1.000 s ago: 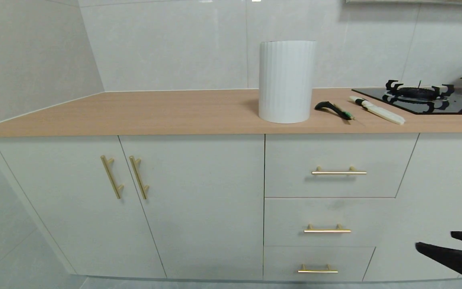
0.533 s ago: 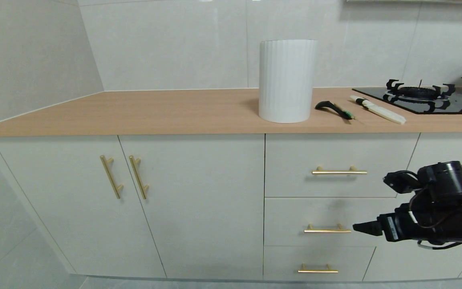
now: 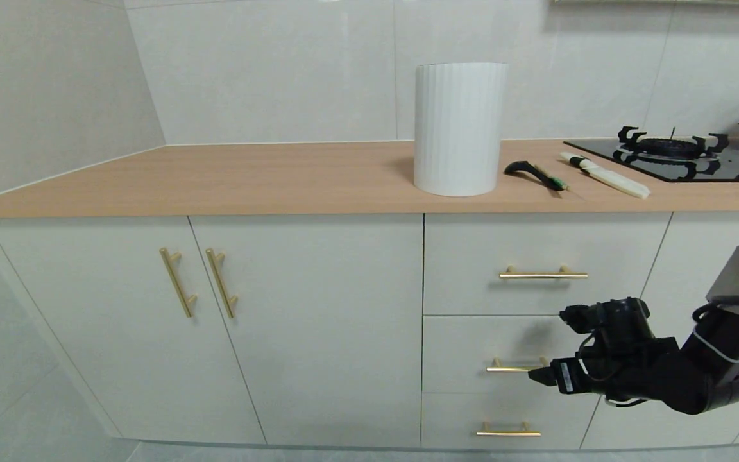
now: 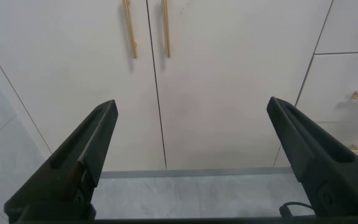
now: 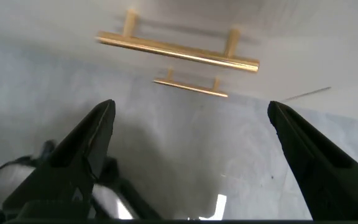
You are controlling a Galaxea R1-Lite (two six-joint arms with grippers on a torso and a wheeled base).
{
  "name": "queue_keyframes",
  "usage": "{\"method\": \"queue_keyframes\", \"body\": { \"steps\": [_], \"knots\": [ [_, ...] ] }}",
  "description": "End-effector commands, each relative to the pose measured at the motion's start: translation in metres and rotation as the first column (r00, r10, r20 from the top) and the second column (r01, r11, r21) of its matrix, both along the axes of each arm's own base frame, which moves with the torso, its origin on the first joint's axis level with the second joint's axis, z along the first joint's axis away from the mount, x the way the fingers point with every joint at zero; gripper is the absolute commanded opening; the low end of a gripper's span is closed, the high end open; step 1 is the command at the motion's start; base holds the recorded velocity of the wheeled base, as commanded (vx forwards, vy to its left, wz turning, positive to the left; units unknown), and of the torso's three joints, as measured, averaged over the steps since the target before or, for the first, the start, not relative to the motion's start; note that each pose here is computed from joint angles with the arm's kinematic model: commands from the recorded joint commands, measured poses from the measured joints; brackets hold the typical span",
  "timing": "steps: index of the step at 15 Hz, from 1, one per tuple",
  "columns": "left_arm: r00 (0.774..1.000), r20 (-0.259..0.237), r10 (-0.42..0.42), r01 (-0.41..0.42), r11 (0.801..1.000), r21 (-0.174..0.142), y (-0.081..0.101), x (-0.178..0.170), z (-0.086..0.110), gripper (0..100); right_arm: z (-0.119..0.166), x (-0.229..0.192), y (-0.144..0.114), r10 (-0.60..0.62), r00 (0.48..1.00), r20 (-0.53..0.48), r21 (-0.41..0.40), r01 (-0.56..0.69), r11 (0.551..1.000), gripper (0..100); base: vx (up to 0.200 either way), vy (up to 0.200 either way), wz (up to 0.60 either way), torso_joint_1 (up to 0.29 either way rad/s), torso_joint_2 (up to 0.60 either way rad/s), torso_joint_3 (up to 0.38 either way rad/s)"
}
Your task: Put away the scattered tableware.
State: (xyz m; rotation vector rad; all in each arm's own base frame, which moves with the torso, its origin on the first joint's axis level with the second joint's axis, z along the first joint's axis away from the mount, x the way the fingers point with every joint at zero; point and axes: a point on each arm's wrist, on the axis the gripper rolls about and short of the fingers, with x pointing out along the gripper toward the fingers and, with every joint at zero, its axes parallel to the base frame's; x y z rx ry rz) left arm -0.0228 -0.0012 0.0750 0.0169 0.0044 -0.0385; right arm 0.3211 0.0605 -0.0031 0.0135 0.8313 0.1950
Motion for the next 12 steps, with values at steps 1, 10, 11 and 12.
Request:
{"method": "queue_keyframes", "body": {
  "steps": [1,10,11,12],
  "knots": [
    [1.000,0.000,0.000,0.000,1.000,0.000,0.000,0.000,0.000,100,-0.017,0.000,0.005,0.001,0.999,-0.039,-0.009,-0.001,1.000,100,0.000,0.000,0.00,0.000,0.00,0.000],
    [1.000,0.000,0.000,0.000,1.000,0.000,0.000,0.000,0.000,100,-0.044,0.018,0.010,-0.095,0.987,0.128,-0.056,0.103,0.993,100,0.000,0.000,0.00,0.000,0.00,0.000],
    [1.000,0.000,0.000,0.000,1.000,0.000,0.000,0.000,0.000,100,-0.045,0.021,0.011,-0.106,0.985,0.138,-0.061,0.115,0.992,100,0.000,0.000,0.00,0.000,0.00,0.000],
    [1.000,0.000,0.000,0.000,1.000,0.000,0.000,0.000,0.000,100,-0.047,0.024,0.011,-0.113,0.983,0.143,-0.066,0.123,0.990,100,0.000,0.000,0.00,0.000,0.00,0.000]
  ]
}}
